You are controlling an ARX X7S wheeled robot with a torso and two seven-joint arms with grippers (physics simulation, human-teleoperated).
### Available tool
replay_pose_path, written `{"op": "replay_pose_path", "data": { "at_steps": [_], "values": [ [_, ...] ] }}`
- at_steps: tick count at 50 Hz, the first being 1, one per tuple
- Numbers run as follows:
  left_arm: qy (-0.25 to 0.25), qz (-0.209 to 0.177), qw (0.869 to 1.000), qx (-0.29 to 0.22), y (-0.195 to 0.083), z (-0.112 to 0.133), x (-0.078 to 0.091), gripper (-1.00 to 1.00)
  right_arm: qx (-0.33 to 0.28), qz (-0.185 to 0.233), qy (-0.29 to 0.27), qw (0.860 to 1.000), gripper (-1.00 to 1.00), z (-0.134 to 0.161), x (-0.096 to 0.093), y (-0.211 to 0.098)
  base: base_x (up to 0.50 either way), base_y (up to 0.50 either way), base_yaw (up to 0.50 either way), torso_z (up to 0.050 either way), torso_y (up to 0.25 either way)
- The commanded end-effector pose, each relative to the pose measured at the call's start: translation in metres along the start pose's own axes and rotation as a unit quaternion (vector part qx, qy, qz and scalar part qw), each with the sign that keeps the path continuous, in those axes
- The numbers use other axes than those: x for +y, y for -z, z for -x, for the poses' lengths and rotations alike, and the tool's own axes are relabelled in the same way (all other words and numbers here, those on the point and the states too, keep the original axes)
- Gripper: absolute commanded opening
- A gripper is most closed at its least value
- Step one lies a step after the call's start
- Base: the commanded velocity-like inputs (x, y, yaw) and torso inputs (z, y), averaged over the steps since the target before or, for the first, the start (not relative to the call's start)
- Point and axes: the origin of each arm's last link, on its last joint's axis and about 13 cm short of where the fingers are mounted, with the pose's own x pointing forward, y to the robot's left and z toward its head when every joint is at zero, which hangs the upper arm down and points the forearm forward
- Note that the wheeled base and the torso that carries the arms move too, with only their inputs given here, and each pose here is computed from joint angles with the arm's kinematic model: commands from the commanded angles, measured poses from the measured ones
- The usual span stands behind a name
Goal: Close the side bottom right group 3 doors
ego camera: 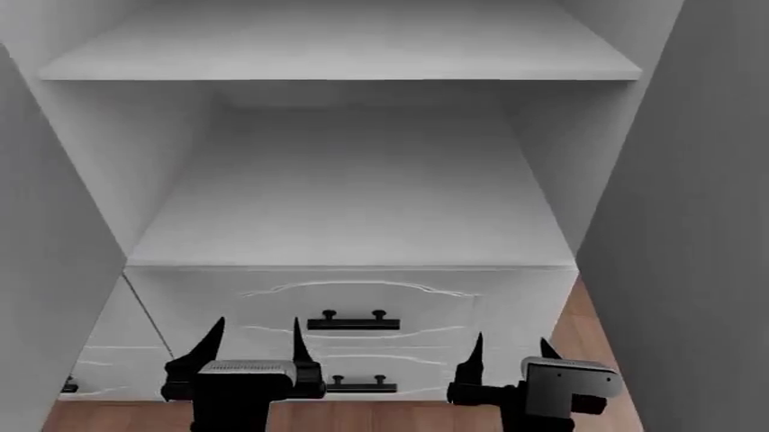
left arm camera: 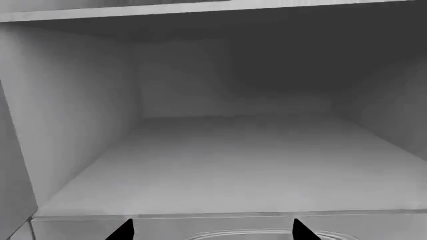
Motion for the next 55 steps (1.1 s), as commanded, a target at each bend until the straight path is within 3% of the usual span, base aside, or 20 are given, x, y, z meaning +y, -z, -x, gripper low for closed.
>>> {"op": "replay_pose_path", "data": {
  "at_steps": [1,42,49,55],
  "values": [
    [-0.003,-0.002,1.000,0.000,0.0016,-0.0005,0.0000,1.00,0.009,0.004,0.003,1.000,1.00,-0.0002,0.0004,0.0021,-0.50,0.00,0.00,0.000,0.000],
    [0.001,-0.005,1.000,0.002,0.0044,-0.0006,-0.0008,1.00,0.019,0.003,-0.002,1.000,1.00,-0.0014,0.0007,0.0077,-0.50,0.00,0.00,0.000,0.000],
    [0.000,-0.006,1.000,0.002,0.0050,-0.0017,-0.0005,1.00,-0.012,-0.027,0.001,1.000,1.00,-0.0003,-0.0023,0.0058,-0.21,0.00,0.00,0.000,0.000],
    [0.002,-0.008,1.000,0.001,0.0057,-0.0014,-0.0011,1.00,0.001,-0.050,-0.005,0.999,1.00,-0.0004,-0.0028,0.0079,0.00,-0.33,0.00,0.000,0.000]
  ]
}}
